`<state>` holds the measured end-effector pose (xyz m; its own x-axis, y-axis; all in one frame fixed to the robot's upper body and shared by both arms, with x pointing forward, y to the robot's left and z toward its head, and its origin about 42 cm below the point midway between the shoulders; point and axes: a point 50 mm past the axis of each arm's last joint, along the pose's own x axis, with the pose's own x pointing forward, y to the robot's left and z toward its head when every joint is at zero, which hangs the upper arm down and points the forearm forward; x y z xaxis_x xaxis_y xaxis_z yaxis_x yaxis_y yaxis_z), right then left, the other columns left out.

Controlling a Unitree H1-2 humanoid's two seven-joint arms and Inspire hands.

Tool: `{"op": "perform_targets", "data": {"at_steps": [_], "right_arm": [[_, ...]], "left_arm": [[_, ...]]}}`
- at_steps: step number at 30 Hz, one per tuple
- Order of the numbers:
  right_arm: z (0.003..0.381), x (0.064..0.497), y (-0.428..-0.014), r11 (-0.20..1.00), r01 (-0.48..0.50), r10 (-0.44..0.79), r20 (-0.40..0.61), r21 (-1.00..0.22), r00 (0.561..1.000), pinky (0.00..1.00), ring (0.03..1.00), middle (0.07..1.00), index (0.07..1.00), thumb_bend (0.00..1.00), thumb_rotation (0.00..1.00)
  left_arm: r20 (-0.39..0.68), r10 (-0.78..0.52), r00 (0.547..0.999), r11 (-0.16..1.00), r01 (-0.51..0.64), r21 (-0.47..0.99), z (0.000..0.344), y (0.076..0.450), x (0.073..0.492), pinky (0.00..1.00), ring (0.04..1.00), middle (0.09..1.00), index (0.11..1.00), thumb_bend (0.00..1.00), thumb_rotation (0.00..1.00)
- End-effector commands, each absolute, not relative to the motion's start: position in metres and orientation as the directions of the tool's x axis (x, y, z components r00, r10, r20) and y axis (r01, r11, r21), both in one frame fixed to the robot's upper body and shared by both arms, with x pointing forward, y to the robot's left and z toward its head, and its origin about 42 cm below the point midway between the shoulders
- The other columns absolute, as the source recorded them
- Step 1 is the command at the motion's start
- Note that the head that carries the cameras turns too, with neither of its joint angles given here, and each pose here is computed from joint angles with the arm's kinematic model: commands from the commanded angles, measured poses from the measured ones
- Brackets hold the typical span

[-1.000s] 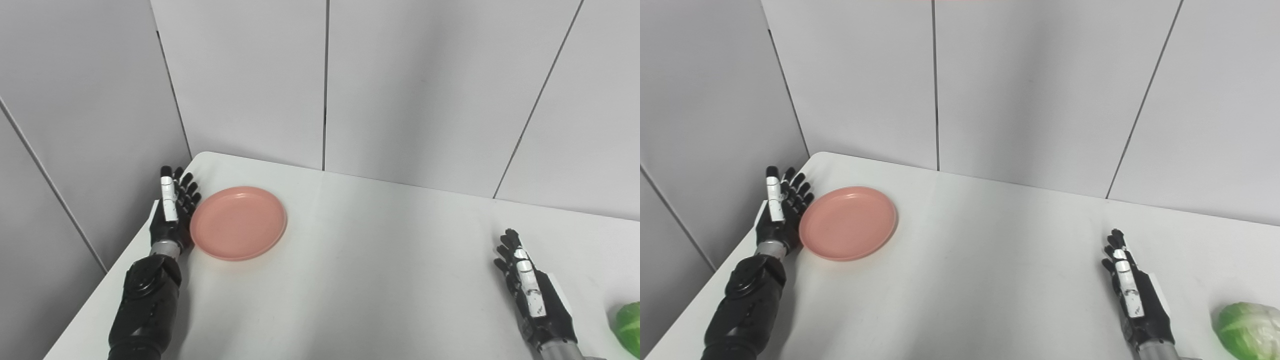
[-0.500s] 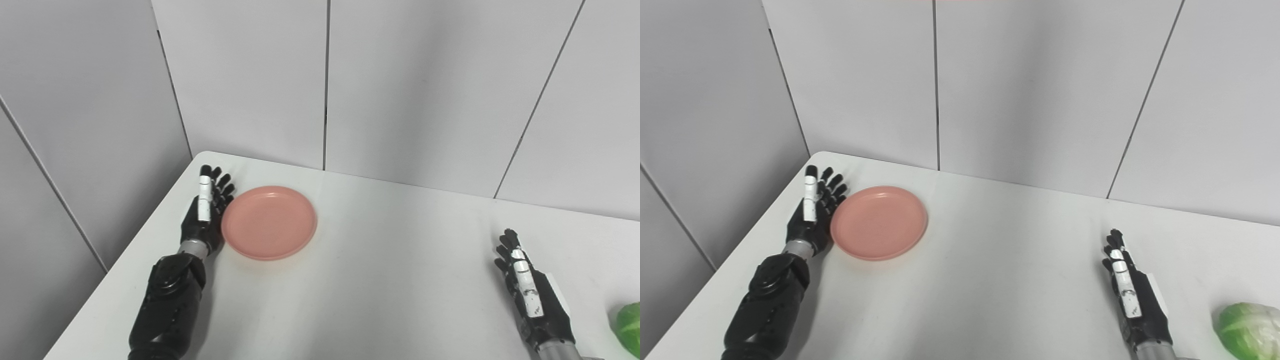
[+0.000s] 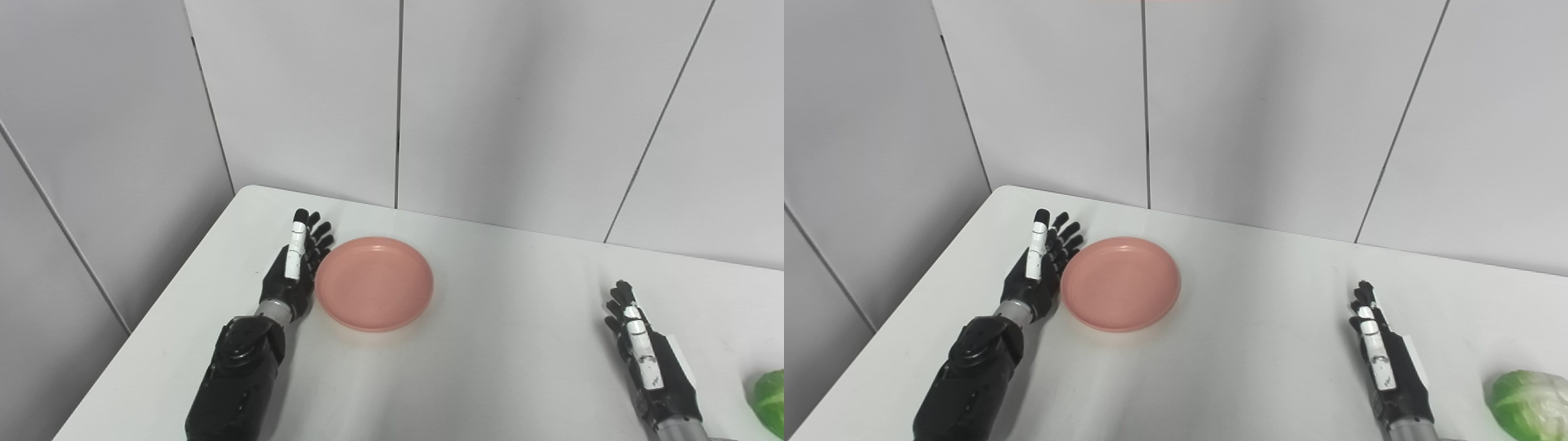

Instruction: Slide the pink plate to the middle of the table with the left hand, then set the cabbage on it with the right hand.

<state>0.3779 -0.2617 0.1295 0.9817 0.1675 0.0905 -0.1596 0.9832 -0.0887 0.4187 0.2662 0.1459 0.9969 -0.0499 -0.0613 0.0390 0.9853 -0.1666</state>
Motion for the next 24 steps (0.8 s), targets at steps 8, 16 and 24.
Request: {"op": "perform_targets", "data": {"at_steps": [8,16,24], "right_arm": [[0.128,0.378,-0.254,0.984,-0.160,0.168,0.102,-0.081,0.980,1.00,0.997,1.000,1.000,0.46,1.00],[0.124,0.377,-0.247,0.983,-0.153,0.163,0.100,-0.104,0.981,0.98,0.981,1.000,1.000,0.45,1.00],[0.121,0.376,-0.242,0.983,-0.139,0.152,0.109,-0.124,0.982,0.95,0.958,0.983,0.996,0.47,1.00]], "left_arm": [[-0.057,-0.225,0.973,0.959,0.211,-0.187,0.154,0.216,0.414,1.00,0.993,0.995,0.997,0.85,1.00],[-0.065,-0.270,0.961,0.950,0.255,-0.181,0.138,0.187,0.411,1.00,0.990,0.993,0.998,0.84,1.00],[-0.092,-0.338,0.937,0.930,0.317,-0.187,0.121,0.166,0.406,1.00,1.000,1.000,1.000,0.82,1.00]]}}
